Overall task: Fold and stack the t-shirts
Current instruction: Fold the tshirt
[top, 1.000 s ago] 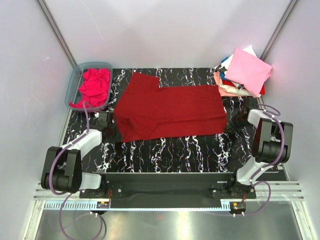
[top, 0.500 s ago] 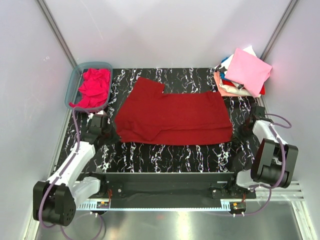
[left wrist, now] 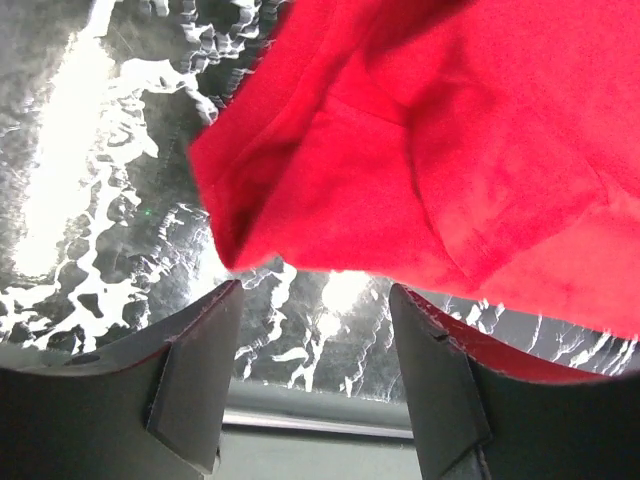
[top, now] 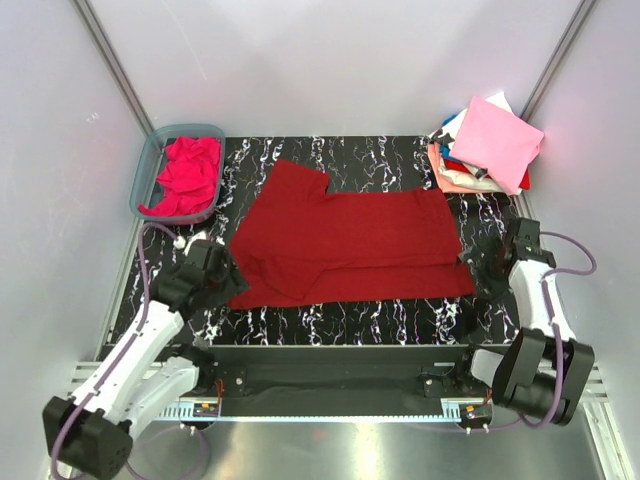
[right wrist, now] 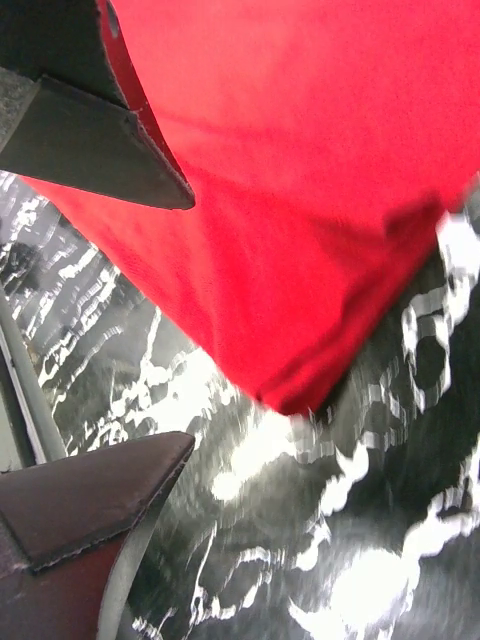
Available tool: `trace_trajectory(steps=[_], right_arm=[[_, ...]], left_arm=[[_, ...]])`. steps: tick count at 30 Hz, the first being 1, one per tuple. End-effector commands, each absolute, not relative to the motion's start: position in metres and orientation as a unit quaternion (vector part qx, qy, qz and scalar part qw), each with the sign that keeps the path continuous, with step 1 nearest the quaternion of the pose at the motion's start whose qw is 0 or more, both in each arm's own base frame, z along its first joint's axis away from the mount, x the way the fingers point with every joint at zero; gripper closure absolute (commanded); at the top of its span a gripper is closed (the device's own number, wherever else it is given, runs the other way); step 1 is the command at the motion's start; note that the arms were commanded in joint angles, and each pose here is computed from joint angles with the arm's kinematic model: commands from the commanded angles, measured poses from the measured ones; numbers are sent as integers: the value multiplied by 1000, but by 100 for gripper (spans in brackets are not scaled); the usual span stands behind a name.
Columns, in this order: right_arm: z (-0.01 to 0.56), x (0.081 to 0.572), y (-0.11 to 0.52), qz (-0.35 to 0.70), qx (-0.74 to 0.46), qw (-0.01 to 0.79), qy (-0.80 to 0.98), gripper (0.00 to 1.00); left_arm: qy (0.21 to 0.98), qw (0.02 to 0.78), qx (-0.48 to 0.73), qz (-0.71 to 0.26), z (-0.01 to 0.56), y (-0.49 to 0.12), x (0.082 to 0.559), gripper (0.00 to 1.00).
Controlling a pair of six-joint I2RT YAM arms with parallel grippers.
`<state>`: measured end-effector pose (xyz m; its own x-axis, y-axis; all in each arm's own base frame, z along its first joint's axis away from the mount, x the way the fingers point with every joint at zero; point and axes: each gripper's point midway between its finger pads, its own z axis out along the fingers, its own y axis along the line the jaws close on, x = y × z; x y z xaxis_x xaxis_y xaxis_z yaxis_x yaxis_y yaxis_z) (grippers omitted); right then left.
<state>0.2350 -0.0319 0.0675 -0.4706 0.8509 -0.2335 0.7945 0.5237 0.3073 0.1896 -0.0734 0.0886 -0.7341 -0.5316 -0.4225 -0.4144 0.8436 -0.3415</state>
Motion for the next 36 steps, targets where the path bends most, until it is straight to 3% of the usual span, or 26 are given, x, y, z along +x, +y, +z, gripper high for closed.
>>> trace_trajectory(steps=[1, 5, 9, 16, 23, 36], right_arm=[[112, 257, -19, 145, 423, 260, 856, 0], [145, 260, 7, 183, 354, 325, 858, 0], [159, 244, 67, 259, 288, 319, 865, 4], [148, 213, 137, 403, 221, 342, 820, 10], [101, 213, 148, 386, 213, 328, 836, 10], [96, 218, 154, 374, 207, 322, 845, 10]], left_arm=[[912, 328, -236, -71, 125, -70, 202, 35], [923, 312, -191, -119, 109, -114, 210, 45], [917, 311, -190, -164, 97, -139, 222, 55], [920, 296, -190, -174, 77, -160, 238, 56], [924, 270, -198, -184, 43, -171, 239, 49], [921, 277, -208, -180, 30, -171, 244, 49]])
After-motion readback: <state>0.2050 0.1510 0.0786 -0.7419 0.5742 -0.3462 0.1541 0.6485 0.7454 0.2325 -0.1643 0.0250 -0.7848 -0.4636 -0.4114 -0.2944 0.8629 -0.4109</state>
